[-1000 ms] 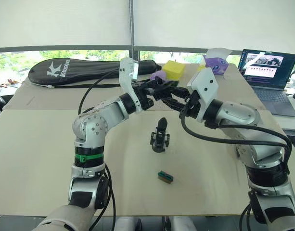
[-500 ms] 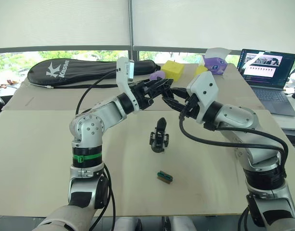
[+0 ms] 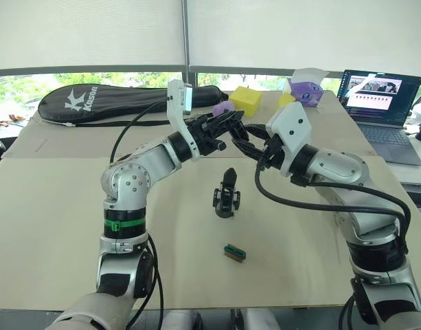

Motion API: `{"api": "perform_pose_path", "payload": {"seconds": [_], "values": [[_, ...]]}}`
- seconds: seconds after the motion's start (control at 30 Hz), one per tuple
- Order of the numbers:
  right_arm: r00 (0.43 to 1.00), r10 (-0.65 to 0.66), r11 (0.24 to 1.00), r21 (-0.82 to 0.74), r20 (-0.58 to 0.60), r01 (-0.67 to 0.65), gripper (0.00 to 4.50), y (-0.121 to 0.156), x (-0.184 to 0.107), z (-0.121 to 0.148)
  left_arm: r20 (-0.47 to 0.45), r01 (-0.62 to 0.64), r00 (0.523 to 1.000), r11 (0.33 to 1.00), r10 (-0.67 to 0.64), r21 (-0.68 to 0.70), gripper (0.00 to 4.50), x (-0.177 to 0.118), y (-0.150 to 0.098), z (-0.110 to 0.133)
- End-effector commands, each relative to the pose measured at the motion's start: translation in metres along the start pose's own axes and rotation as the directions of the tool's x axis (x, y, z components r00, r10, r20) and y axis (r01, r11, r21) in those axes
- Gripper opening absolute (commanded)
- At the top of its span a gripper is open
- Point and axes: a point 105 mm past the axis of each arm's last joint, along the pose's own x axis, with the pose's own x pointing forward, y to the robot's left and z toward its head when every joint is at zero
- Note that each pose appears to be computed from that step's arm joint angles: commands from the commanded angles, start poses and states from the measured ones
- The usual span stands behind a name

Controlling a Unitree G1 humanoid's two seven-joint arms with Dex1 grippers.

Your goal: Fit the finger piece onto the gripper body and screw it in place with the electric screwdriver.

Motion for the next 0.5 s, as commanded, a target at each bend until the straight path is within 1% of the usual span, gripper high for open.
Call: {"api": "perform_pose_path", "payload": {"seconds": [0.03,0.1,0.13,0.17,0.23,0.3,0.4,0.5], "values": [[0.988,0.137,0.988,0.057,0.066,-0.141,3.47,0.000,-0.020,0.026,-0.079,0.162,0.985,0.978,-0.153,0.128,0.01,-0.002,-0.014,0.009],[0.965,0.251,0.947,0.187,0.083,-0.262,3.50,0.000,-0.028,0.032,-0.152,0.254,0.961,0.954,-0.231,0.158,0.01,-0.007,-0.016,0.008],[0.954,0.284,0.927,0.230,0.093,-0.298,3.50,0.000,-0.031,0.034,-0.174,0.286,0.950,0.944,-0.258,0.164,0.01,-0.008,-0.016,0.009],[0.931,0.351,0.878,0.309,0.101,-0.365,3.50,-0.002,-0.036,0.037,-0.209,0.349,0.926,0.923,-0.313,0.160,0.01,-0.012,-0.019,0.011],[0.883,0.458,0.791,0.407,0.100,-0.456,3.50,-0.003,-0.041,0.039,-0.262,0.446,0.878,0.884,-0.402,0.138,0.01,-0.016,-0.025,0.016],[0.861,0.501,0.742,0.468,0.088,-0.480,3.50,-0.006,-0.040,0.037,-0.292,0.497,0.845,0.860,-0.448,0.118,0.01,-0.017,-0.028,0.020],[0.853,0.515,0.703,0.527,0.086,-0.478,3.50,-0.009,-0.031,0.034,-0.318,0.542,0.814,0.833,-0.487,0.111,0.01,-0.015,-0.031,0.023],[0.840,0.534,0.684,0.535,0.095,-0.496,3.50,-0.007,-0.023,0.035,-0.330,0.567,0.796,0.817,-0.508,0.109,0.01,-0.013,-0.035,0.024]]}}
